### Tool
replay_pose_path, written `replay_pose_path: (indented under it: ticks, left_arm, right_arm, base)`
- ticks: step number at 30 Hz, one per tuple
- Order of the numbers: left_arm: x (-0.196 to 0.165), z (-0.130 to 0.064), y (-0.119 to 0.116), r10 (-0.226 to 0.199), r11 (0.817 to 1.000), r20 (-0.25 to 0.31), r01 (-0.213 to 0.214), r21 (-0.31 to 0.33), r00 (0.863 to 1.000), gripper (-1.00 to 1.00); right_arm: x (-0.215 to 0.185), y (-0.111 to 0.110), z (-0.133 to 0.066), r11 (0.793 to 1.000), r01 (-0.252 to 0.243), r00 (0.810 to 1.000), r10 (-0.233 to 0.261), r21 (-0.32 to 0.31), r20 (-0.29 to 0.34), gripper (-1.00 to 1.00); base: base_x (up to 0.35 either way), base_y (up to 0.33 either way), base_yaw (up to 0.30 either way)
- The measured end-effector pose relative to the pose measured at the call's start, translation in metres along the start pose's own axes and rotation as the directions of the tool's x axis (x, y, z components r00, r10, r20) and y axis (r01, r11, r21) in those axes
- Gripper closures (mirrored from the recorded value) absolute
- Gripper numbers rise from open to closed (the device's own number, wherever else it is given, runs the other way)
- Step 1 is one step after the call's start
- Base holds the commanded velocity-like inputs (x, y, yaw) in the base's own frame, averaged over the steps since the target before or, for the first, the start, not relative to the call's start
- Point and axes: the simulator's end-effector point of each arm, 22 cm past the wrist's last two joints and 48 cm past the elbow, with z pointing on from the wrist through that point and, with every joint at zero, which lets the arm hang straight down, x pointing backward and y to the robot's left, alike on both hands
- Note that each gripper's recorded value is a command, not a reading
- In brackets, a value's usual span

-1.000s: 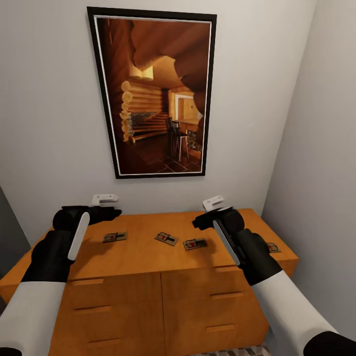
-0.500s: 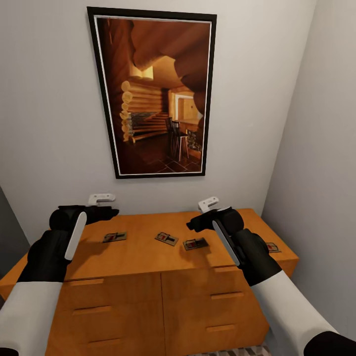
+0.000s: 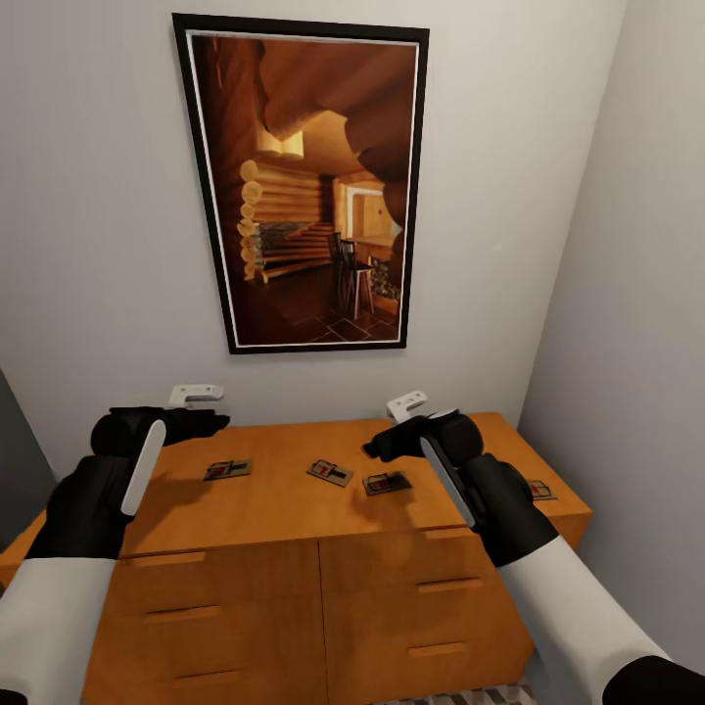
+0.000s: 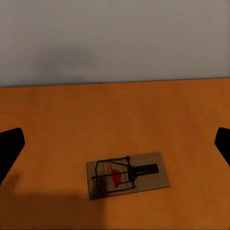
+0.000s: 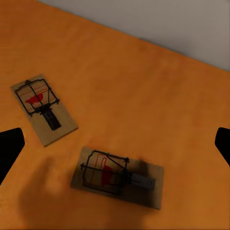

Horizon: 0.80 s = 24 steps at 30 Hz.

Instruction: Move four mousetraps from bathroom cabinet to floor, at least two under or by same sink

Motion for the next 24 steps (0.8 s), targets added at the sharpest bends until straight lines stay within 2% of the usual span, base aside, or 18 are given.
replay_pose_path:
  ticks: [6, 8, 12, 24]
  left_arm:
    - [-0.001, -0.001, 0.008, 0.008, 1.0, 0.002, -0.008, -0.013, 1.0, -1.0]
    - [-0.002, -0.002, 0.009, 0.01, 1.0, 0.004, -0.01, -0.014, 1.0, -1.0]
    - [-0.002, -0.002, 0.007, 0.006, 1.0, 0.003, -0.006, -0.006, 1.0, -1.0]
    - [0.0, -0.001, 0.004, 0.0, 1.0, 0.0, 0.0, 0.005, 1.0, -1.0]
  right_arm:
    - [-0.001, 0.02, 0.0, 0.998, 0.045, 0.999, -0.045, -0.036, 0.001, -1.0]
    - [0.0, 0.036, 0.001, 0.995, 0.083, 0.997, -0.083, -0.058, -0.002, -1.0]
    - [0.002, 0.05, 0.002, 0.99, 0.116, 0.993, -0.117, -0.076, -0.004, -1.0]
    - [-0.001, 0.054, 0.0, 0.988, 0.132, 0.991, -0.132, -0.075, 0.004, -1.0]
  base:
    - [0.0, 0.0, 0.0]
    - [0.0, 0.0, 0.0]
    - [0.0, 0.0, 0.0]
    - [0.0, 0.0, 0.0]
